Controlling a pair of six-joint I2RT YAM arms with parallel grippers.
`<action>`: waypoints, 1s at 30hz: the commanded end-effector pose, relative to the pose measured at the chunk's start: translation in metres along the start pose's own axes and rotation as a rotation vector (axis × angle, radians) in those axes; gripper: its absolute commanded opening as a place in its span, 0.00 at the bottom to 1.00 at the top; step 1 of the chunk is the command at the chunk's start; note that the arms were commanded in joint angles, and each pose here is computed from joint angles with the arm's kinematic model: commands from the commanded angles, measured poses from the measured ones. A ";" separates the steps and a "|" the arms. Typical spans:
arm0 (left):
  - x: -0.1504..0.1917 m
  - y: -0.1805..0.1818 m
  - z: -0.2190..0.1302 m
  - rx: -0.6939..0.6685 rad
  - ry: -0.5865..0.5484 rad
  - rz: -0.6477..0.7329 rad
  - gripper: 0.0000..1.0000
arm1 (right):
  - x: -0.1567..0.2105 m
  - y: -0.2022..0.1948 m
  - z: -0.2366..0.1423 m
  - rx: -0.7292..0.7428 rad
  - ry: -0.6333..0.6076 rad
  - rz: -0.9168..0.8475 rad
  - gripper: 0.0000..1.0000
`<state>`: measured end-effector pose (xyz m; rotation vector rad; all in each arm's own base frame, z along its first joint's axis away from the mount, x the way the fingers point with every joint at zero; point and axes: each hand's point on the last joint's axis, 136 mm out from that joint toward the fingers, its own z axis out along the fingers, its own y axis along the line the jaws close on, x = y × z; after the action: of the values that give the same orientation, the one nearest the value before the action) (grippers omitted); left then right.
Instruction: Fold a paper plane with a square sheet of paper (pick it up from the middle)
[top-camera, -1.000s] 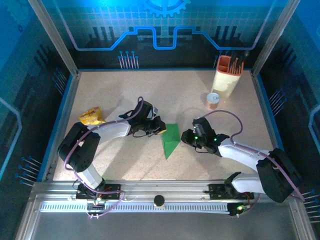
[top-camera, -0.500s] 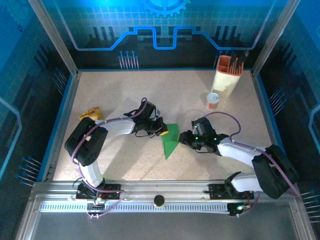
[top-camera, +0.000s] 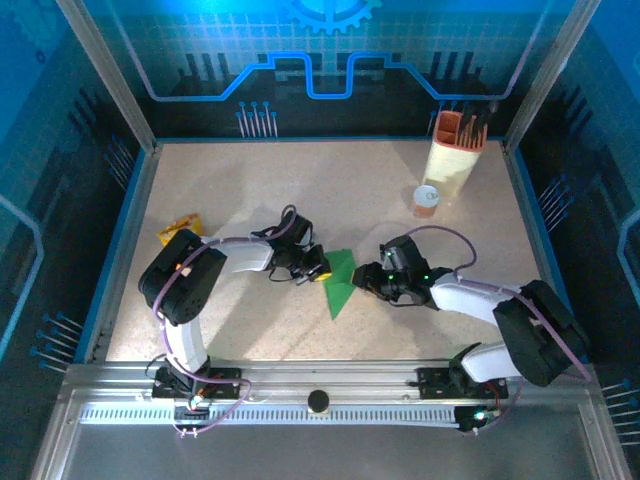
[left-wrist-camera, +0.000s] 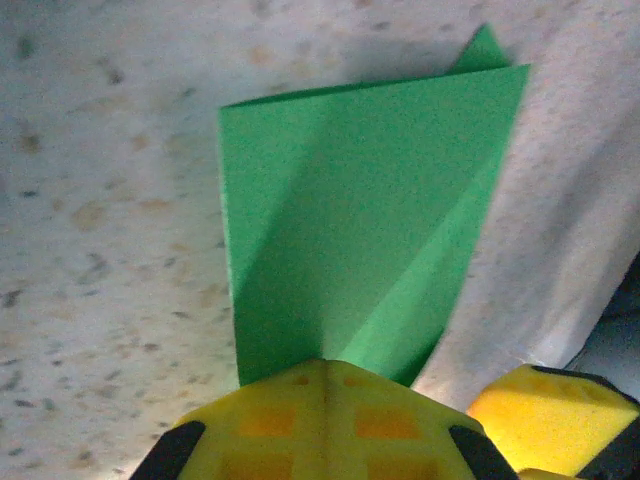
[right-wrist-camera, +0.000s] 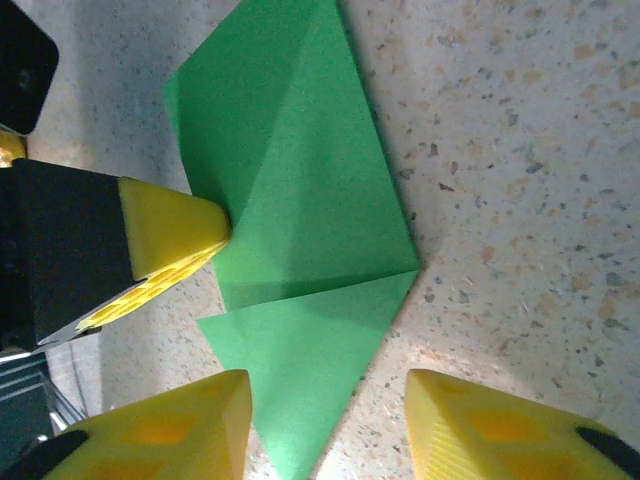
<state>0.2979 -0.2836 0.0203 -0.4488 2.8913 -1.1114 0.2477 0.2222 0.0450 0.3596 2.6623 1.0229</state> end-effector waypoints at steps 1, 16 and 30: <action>0.004 0.021 0.010 -0.031 0.017 0.008 0.00 | -0.005 0.008 0.002 -0.039 0.010 0.001 0.49; 0.006 0.037 0.003 -0.011 0.016 -0.023 0.00 | -0.008 0.008 0.011 -0.106 0.097 0.011 0.52; 0.007 0.036 0.005 0.005 0.027 -0.021 0.00 | -0.009 0.023 0.026 -0.197 0.140 0.015 0.47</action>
<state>0.2973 -0.2779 0.0136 -0.4047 2.8357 -1.2082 0.2566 0.2365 0.0294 0.3390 2.7161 1.2376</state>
